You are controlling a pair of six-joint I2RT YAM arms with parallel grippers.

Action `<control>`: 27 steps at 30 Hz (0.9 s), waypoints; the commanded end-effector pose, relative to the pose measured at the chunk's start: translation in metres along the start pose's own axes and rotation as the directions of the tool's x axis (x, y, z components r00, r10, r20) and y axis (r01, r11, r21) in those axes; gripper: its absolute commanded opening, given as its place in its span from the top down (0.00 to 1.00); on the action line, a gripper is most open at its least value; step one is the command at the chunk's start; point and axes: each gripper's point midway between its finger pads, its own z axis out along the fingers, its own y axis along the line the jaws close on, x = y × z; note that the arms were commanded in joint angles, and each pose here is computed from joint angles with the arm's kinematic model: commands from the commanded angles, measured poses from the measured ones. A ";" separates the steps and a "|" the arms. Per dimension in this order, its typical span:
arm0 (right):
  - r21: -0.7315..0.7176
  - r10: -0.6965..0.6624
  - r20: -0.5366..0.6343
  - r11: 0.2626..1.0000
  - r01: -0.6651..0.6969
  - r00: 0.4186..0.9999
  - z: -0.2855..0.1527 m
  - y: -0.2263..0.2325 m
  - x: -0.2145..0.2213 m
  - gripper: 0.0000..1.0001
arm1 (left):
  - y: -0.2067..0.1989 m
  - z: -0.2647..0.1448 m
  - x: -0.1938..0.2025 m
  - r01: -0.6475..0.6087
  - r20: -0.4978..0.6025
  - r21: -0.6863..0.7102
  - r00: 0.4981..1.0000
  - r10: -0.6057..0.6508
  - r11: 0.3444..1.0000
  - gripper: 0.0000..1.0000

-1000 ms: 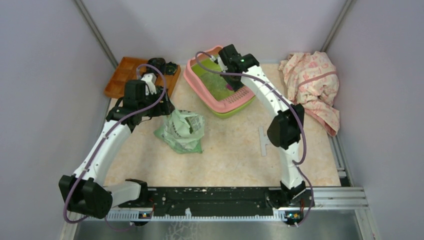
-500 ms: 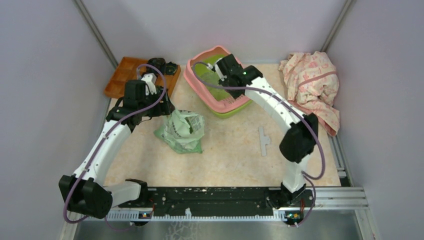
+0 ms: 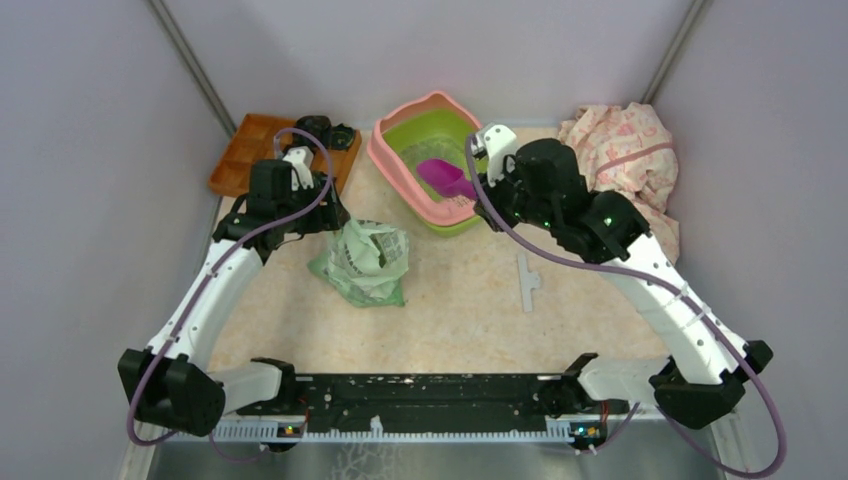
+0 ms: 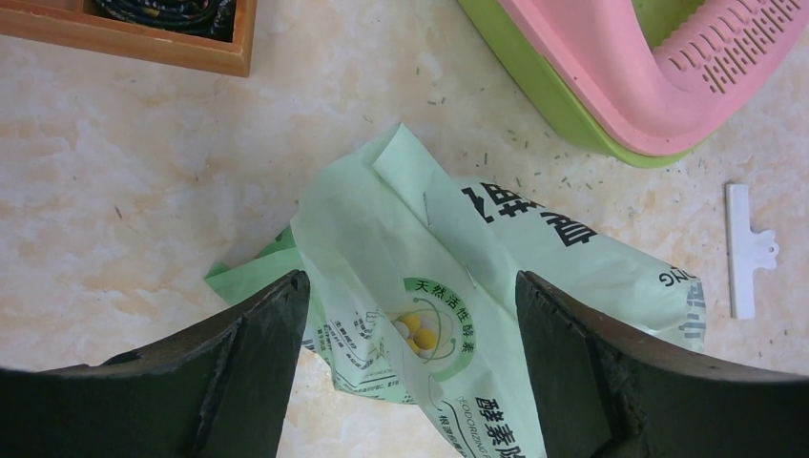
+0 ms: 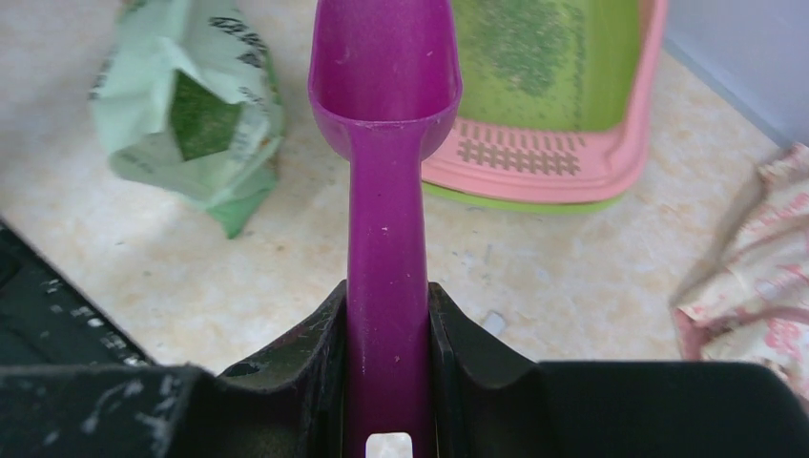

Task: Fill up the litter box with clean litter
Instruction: 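Scoop the cat litter from the cat litter bag.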

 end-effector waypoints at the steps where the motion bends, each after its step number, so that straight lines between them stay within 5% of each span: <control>1: -0.231 0.030 -0.037 0.972 -0.038 0.999 -0.004 0.051 -0.006 1.00 | -0.009 -0.002 -0.013 -0.002 0.030 0.028 1.000 0.001 1.000 0.16; 11: -0.299 -0.164 -0.212 0.949 0.096 0.963 0.008 0.092 0.014 1.00 | -0.010 -0.005 -0.014 -0.001 0.038 0.031 0.999 0.000 1.000 0.16; 27: -0.363 -0.299 -0.335 0.916 0.170 0.894 0.046 0.118 0.025 1.00 | -0.011 -0.008 -0.012 0.002 0.043 0.042 0.999 -0.004 0.999 0.16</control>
